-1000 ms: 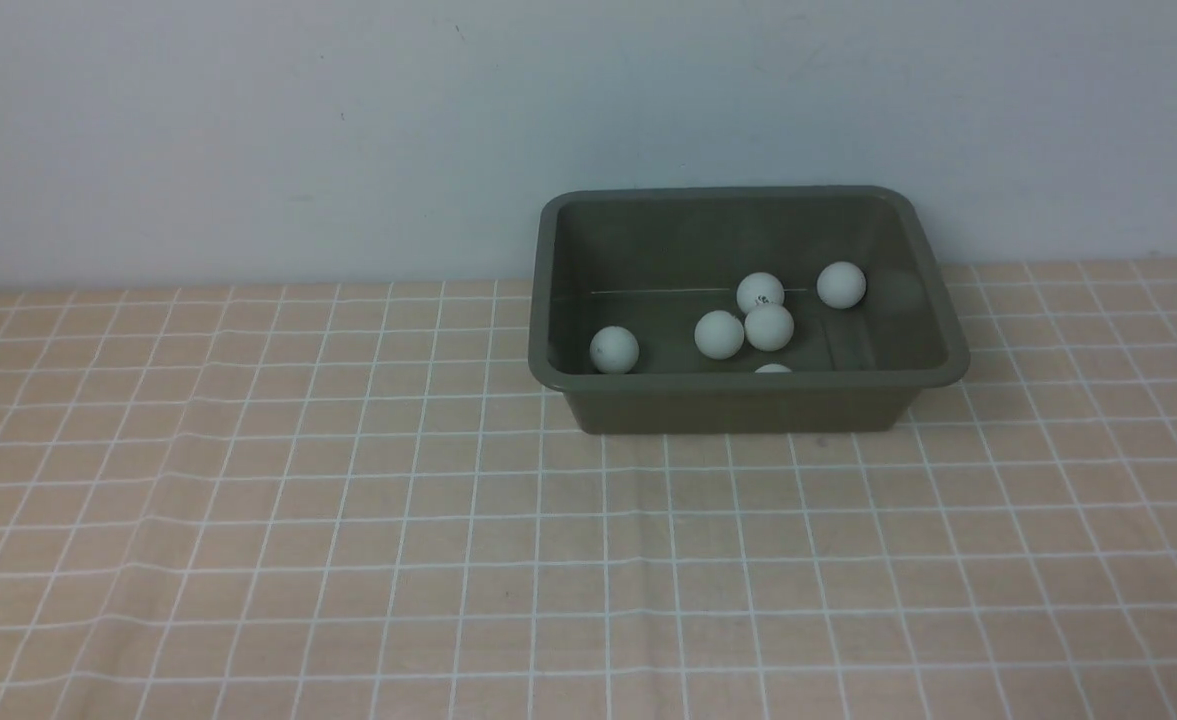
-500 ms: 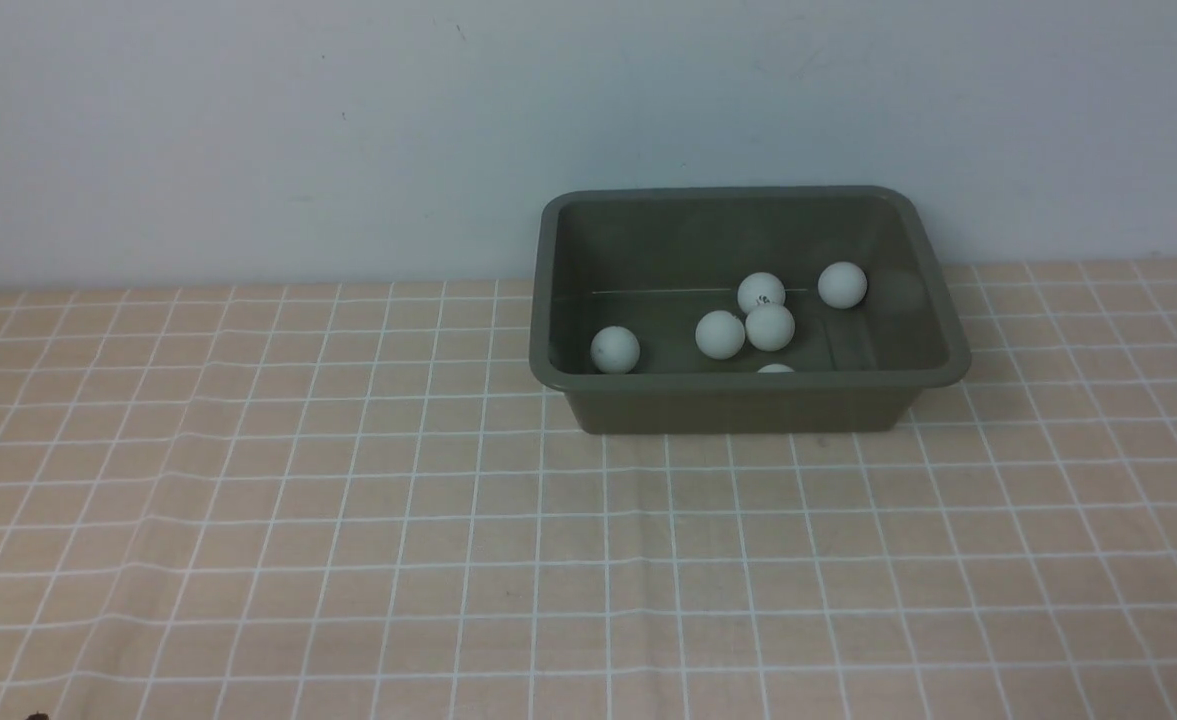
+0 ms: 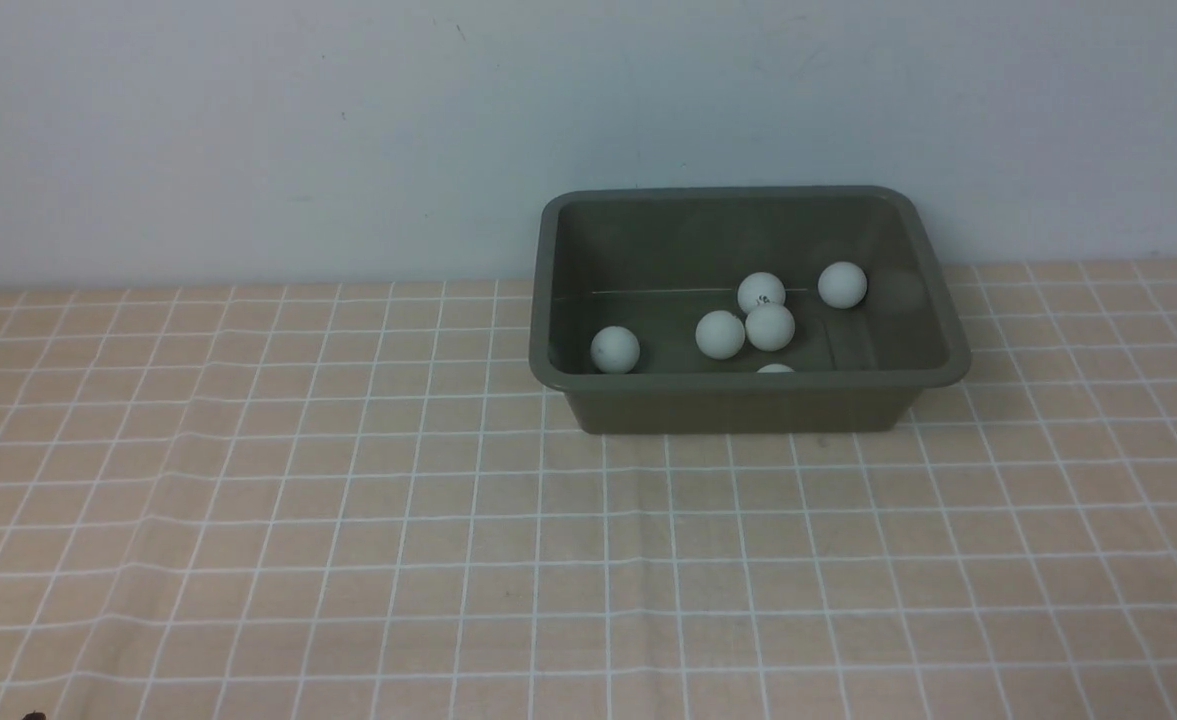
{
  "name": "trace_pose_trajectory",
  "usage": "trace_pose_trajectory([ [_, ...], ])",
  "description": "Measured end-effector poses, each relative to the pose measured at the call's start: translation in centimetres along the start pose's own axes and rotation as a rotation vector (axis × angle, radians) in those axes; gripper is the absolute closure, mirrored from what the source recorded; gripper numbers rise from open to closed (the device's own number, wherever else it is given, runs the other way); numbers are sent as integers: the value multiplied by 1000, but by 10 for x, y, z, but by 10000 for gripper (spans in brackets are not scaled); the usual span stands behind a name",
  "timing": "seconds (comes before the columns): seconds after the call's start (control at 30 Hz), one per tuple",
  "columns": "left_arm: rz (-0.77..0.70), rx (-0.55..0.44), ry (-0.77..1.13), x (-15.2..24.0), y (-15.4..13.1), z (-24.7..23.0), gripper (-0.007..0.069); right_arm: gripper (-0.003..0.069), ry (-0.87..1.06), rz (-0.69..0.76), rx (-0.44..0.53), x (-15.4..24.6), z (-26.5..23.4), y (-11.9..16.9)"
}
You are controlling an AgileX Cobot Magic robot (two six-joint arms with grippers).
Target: Put the table tennis balls into the box on the light coffee tablecloth.
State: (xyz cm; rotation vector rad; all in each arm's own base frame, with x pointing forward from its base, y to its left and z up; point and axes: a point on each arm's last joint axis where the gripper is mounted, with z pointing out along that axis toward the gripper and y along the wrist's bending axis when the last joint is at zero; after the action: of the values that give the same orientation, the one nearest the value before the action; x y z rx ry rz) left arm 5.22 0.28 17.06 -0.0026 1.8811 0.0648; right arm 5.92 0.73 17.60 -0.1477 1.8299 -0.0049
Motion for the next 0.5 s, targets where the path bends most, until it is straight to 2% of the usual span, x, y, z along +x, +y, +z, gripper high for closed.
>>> trace_pose_trajectory([
  [0.5, 0, 0, 0, 0, 0, 0, 233, 260, -7, -11, 3, 0, -1, 0],
])
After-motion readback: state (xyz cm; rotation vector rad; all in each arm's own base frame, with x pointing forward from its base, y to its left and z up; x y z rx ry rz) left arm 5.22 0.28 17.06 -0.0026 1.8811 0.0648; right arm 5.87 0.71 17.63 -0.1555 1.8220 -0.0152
